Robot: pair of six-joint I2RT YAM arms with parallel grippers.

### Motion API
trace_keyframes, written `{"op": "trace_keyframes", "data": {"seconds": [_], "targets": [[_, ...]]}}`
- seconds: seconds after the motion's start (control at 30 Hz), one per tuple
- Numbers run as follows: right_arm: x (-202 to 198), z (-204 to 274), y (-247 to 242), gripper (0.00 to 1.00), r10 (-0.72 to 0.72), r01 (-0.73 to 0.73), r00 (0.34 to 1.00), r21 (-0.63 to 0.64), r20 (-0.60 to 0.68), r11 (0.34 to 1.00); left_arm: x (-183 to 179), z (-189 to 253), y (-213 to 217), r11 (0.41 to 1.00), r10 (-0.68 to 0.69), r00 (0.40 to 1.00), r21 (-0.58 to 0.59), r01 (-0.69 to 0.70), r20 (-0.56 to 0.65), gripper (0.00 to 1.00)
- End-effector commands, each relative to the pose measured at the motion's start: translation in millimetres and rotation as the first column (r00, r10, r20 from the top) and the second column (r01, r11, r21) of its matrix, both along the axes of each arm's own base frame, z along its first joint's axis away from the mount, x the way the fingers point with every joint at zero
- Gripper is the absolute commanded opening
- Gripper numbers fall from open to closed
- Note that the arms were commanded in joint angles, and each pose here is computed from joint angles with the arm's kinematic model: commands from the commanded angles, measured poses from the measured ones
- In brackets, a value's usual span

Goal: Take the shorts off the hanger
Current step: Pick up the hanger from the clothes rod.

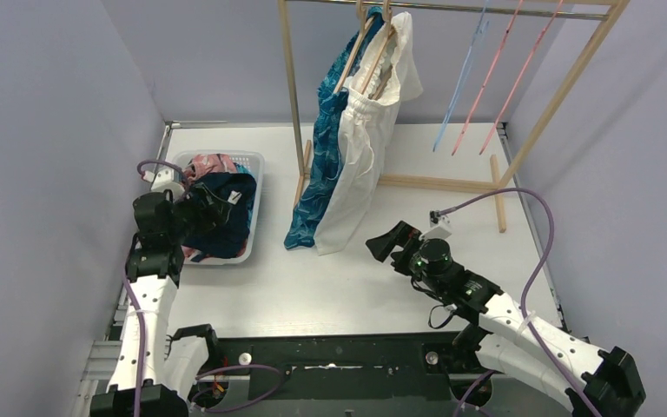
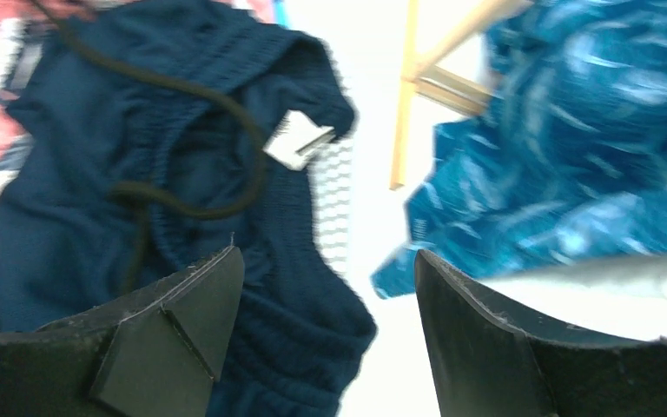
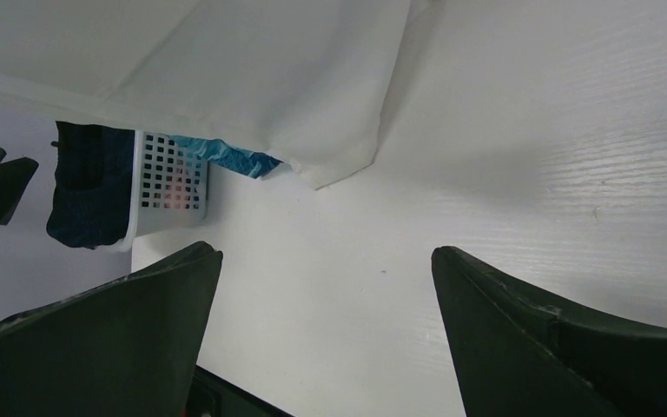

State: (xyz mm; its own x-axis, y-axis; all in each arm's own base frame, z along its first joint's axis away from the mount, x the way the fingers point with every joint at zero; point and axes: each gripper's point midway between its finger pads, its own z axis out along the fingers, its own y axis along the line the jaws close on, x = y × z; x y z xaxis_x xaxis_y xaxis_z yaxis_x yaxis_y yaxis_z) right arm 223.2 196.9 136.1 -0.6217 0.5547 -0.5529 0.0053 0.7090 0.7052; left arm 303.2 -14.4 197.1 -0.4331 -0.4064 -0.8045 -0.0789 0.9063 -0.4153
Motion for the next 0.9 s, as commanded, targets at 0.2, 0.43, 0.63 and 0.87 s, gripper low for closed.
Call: {"op": "trace_keyframes", "data": {"seconds": [0.2,0.43,0.63,0.87], "targets": [[7.5,8.5,4.1,0.98,-0.060,0.057,0.990,0.027,0.124,0.998,-22.2,116.6,-110.2,0.838,-0.472,0.832,-0.144,0.527,0.292,0.71],[11.0,4.3,-0.5,0.98,-0.095,0.095,0.990,0.006,0.102,0.995,-35.9,152.9,-165.1,0.773,-0.567,0.746,-0.087,0.628,0.349,0.69],[13.2,4.3,-6.3,0.98,-0.138,0.139,0.987,-0.001,0.082,0.990,-46.5,162.9,-215.4,0.704,-0.644,0.685,-0.087,0.705,0.340,0.68],[11.4,-2.2,-17.4,0.98,-0.186,0.188,0.981,-0.027,0.046,0.982,-55.2,180.3,-260.2,0.656,-0.684,0.631,-0.069,0.751,0.365,0.66]]}}
